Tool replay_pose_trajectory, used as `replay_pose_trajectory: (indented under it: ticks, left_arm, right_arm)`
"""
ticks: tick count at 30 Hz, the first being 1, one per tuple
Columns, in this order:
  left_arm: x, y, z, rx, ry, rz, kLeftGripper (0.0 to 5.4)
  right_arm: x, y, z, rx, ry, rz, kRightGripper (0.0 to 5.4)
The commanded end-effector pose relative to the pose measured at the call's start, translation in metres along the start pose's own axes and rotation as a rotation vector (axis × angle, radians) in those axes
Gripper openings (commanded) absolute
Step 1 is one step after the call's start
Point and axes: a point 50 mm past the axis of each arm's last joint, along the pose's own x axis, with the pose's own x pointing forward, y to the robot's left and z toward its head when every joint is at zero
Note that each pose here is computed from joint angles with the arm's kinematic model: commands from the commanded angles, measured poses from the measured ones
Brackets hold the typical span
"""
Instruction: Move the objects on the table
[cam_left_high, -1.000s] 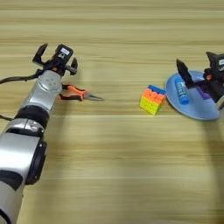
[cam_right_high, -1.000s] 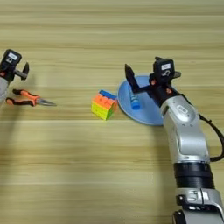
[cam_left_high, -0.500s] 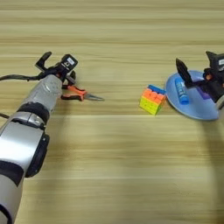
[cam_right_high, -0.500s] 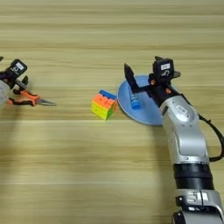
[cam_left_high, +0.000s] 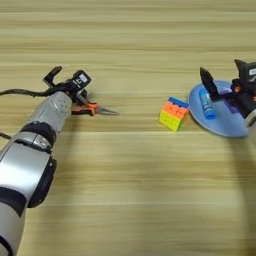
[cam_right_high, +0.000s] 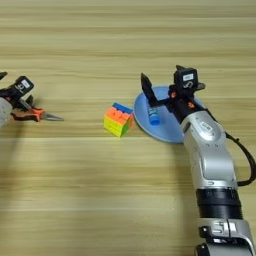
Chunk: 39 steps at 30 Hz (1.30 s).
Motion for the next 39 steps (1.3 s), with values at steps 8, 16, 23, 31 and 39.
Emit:
replay_pose_trajectory:
  ticks: [8, 16, 23, 31, 39]
  left_arm:
    - [-0.017, -0.024, -0.057, 0.094, 0.170, -0.173, 5.37]
    - [-0.028, -0.024, -0.077, 0.122, 0.164, -0.226, 5.37]
    - [-0.040, -0.021, -0.083, 0.184, 0.117, -0.298, 5.37]
    - [-0.056, -0.024, -0.082, 0.186, 0.074, -0.388, 5.37]
    - [-0.075, -0.026, -0.086, 0.189, 0.065, -0.475, 5.37]
  right_arm:
    - [0.002, 0.001, 0.003, 0.035, -0.008, -0.002, 5.40]
    - [0.006, 0.000, 0.007, 0.061, -0.026, -0.010, 5.40]
    - [0.007, -0.001, 0.008, 0.081, -0.034, -0.021, 5.40]
    - [0.008, -0.003, 0.008, 0.095, -0.037, -0.036, 5.40]
    - [0.008, -0.005, 0.009, 0.105, -0.040, -0.051, 5.40]
